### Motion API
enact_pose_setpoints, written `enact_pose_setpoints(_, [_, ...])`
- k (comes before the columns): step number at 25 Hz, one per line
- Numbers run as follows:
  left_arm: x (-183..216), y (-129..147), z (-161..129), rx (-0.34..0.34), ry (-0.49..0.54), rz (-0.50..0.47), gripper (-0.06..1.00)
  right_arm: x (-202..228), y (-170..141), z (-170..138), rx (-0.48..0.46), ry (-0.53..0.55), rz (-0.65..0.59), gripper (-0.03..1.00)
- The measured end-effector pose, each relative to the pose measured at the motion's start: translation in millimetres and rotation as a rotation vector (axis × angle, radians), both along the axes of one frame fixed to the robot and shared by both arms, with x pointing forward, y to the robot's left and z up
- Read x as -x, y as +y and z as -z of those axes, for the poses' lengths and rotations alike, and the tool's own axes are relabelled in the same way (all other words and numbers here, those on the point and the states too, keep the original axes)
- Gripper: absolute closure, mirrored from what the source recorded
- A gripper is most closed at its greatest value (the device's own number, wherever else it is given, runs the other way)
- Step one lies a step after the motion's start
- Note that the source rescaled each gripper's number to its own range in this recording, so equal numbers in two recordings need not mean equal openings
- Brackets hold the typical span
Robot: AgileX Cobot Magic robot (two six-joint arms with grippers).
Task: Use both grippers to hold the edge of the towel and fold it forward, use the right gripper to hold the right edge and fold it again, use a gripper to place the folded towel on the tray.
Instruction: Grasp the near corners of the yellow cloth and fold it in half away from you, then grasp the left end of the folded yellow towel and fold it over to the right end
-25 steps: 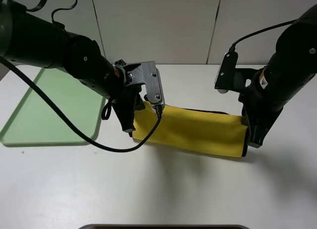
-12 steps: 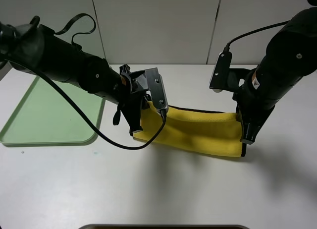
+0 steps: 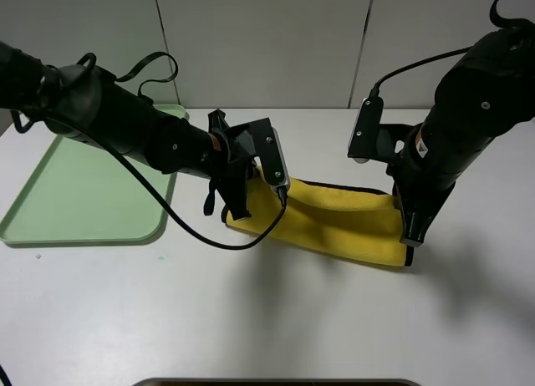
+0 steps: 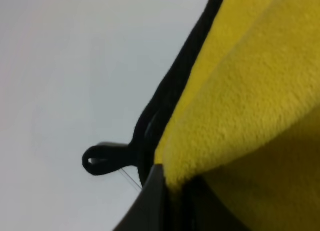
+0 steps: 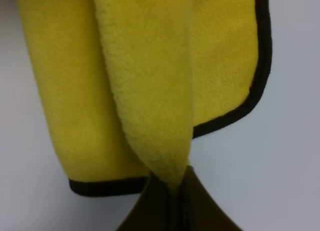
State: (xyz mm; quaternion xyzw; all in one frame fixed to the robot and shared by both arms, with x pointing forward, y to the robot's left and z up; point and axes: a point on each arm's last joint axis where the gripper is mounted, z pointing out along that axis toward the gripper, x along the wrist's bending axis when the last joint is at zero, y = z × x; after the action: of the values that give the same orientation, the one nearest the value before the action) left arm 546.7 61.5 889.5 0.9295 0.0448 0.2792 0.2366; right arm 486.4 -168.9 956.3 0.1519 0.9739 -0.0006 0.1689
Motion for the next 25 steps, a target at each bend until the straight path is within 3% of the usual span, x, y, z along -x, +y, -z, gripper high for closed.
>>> enact_pose_setpoints(6, [-1, -1, 4, 0.005, -0.010, -0.001, 0.94, 0, 0, 0, 0.003, -0.002, -0.003, 0.97])
enact_pose_setpoints(9, [-2, -1, 3, 0.014, -0.023, -0.002, 0.86, -1, -1, 0, 0.013, -0.008, -0.011, 0.92])
enact_pose_setpoints(10, [-3, -2, 2, 0.020, -0.032, -0.003, 0.78, -1, -1, 0, 0.014, -0.008, -0.007, 0.81])
enact_pose_setpoints(12, [-5, -3, 0, 0.041, -0.058, -0.008, 0.56, -1, -1, 0, 0.004, -0.012, 0.028, 0.37])
enact_pose_setpoints(14, [-7, -4, -3, 0.073, -0.085, -0.026, 0.26, -2, -2, -1, -0.009, -0.034, 0.072, 0.12])
enact_pose_setpoints(15, [-8, -4, -4, 0.091, -0.100, -0.038, 0.14, -3, -2, -1, -0.013, -0.046, 0.091, 0.06])
enact_pose_setpoints(18, [-10, -5, -6, 0.115, -0.121, -0.053, -0.01, -5, -2, -2, -0.026, -0.067, 0.124, -0.01])
enact_pose_setpoints(25, [-10, -4, -6, 0.115, -0.116, -0.057, -0.05, -5, -2, -2, -0.031, -0.069, 0.146, -0.03])
